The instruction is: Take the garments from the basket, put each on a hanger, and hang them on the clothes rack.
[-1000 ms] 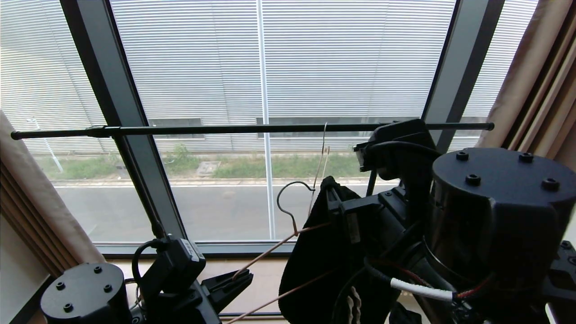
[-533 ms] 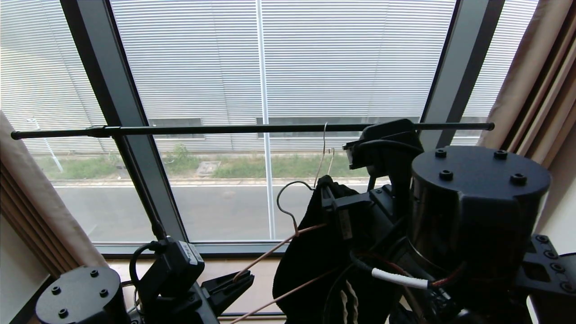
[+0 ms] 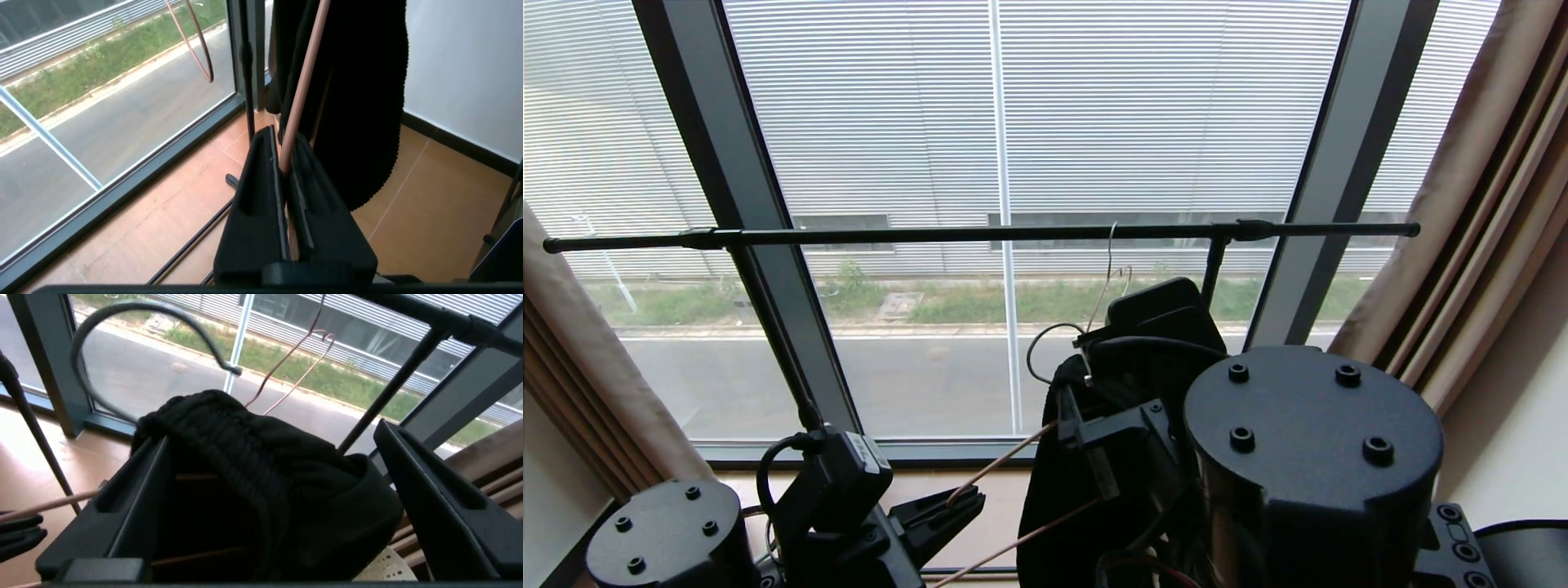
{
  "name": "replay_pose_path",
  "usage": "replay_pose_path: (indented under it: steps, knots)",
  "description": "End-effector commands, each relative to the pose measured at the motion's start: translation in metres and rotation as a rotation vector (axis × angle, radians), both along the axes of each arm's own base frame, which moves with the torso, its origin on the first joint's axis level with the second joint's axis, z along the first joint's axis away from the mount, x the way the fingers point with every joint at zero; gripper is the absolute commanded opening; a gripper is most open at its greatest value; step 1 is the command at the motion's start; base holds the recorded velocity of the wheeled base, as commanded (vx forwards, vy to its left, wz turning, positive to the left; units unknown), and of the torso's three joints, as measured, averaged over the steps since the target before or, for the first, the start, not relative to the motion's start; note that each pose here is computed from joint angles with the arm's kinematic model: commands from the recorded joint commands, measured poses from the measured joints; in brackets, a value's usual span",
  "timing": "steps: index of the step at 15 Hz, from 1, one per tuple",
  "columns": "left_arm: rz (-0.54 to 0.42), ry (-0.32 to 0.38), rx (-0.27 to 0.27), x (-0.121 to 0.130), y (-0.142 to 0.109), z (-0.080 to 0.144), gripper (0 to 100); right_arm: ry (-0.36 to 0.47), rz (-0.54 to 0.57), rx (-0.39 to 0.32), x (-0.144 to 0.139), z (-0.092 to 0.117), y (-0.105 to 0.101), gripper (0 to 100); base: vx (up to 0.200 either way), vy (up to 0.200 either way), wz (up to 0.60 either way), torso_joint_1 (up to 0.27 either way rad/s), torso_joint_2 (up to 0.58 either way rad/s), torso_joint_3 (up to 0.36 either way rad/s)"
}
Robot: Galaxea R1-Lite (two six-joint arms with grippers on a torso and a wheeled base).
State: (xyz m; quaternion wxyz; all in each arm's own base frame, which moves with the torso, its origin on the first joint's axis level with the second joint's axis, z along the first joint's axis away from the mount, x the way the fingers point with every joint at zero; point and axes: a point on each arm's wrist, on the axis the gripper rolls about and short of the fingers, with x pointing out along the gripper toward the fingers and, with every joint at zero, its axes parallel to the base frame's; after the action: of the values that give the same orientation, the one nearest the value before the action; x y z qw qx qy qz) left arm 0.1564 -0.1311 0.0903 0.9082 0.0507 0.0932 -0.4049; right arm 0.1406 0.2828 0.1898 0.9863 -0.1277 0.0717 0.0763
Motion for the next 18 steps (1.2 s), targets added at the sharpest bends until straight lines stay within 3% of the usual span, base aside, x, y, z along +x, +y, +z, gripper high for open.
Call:
replay_pose_path:
  steps: [1, 12, 15, 16, 18]
  knots:
    - [0.003, -0.002, -0.006, 0.001, -0.001, 0.001, 0, 0.001, 0.004, -0.003, -0.002, -0.001, -0.001, 100, 0.000, 0.000, 0.00, 0.000, 0.00, 0.000]
    - [0.012, 0.004, -0.020, 0.001, 0.002, 0.000, 0, -0.010, -0.010, 0.018, -0.005, 0.010, -0.020, 100, 0.000, 0.000, 0.00, 0.000, 0.00, 0.000]
    - [0.006, 0.016, -0.027, 0.000, 0.005, 0.000, 0, -0.015, -0.031, 0.001, 0.003, 0.016, -0.034, 100, 0.000, 0.000, 0.00, 0.000, 0.00, 0.000]
    - [-0.013, 0.027, -0.024, -0.001, 0.008, -0.002, 0, -0.006, -0.003, 0.007, 0.017, 0.024, -0.055, 100, 0.000, 0.000, 0.00, 0.000, 0.00, 0.000]
    - [-0.033, 0.027, -0.027, -0.003, 0.010, -0.001, 0, 0.010, 0.060, -0.002, 0.021, 0.032, -0.074, 100, 0.000, 0.000, 0.00, 0.000, 0.00, 0.000]
